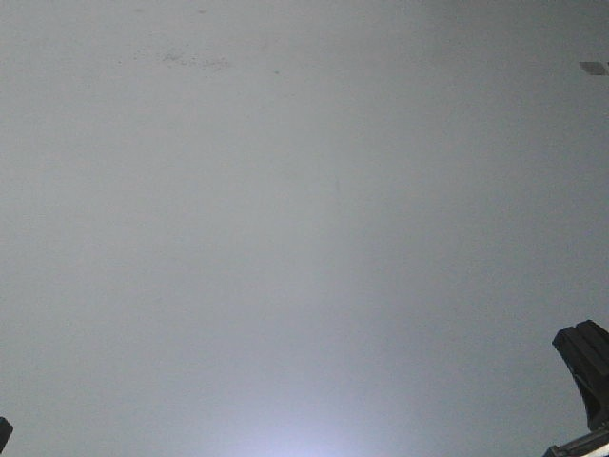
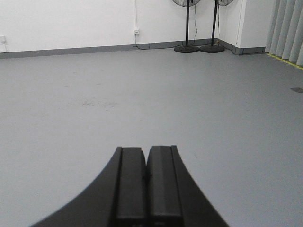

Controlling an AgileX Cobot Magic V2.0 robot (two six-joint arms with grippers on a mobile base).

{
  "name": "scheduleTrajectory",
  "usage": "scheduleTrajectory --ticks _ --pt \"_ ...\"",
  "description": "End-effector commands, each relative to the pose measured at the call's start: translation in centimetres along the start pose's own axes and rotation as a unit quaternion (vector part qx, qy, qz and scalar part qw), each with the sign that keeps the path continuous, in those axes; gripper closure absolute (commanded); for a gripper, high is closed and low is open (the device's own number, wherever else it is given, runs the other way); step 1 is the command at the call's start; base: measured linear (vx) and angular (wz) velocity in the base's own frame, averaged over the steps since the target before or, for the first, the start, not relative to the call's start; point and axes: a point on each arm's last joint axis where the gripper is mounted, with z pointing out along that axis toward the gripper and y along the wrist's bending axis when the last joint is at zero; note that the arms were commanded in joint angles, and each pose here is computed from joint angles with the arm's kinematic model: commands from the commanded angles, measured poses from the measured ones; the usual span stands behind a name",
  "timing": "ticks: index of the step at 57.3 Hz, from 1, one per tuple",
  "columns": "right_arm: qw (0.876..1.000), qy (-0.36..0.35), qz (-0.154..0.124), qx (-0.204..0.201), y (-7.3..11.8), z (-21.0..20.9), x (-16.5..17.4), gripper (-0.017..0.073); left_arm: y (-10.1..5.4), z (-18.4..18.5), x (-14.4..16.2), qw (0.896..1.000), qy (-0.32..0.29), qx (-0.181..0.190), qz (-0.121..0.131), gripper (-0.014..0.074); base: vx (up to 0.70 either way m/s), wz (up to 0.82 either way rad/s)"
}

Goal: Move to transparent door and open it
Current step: 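Turn the base away from the wall toward the glass door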

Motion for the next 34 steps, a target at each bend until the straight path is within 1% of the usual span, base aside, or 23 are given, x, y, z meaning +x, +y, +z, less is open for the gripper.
scheduleTrajectory --ticks 1,8,21,34 --pt "0.999 -0.035 -0.004 0.007 -0.1 0.1 -0.6 0.0565 0.0 0.0 -0.4 0.999 -0.044 -0.002 0.000 0.0594 0.00 0.00" --pt "0.999 -0.037 -0.005 0.007 -0.1 0.1 -0.6 0.0565 0.1 0.0 -0.4 0.999 -0.048 -0.003 0.000 0.0594 0.00 0.00" --pt "0.996 -0.093 -0.008 0.015 -0.2 -0.1 -1.7 0.0565 0.1 -0.1 -0.8 0.998 -0.066 -0.004 0.000 0.0594 0.00 0.00" --pt "0.995 -0.096 -0.006 0.015 -0.3 -0.1 -1.7 0.0565 0.1 -0.1 -0.7 0.998 -0.061 -0.004 0.000 0.0594 0.00 0.00"
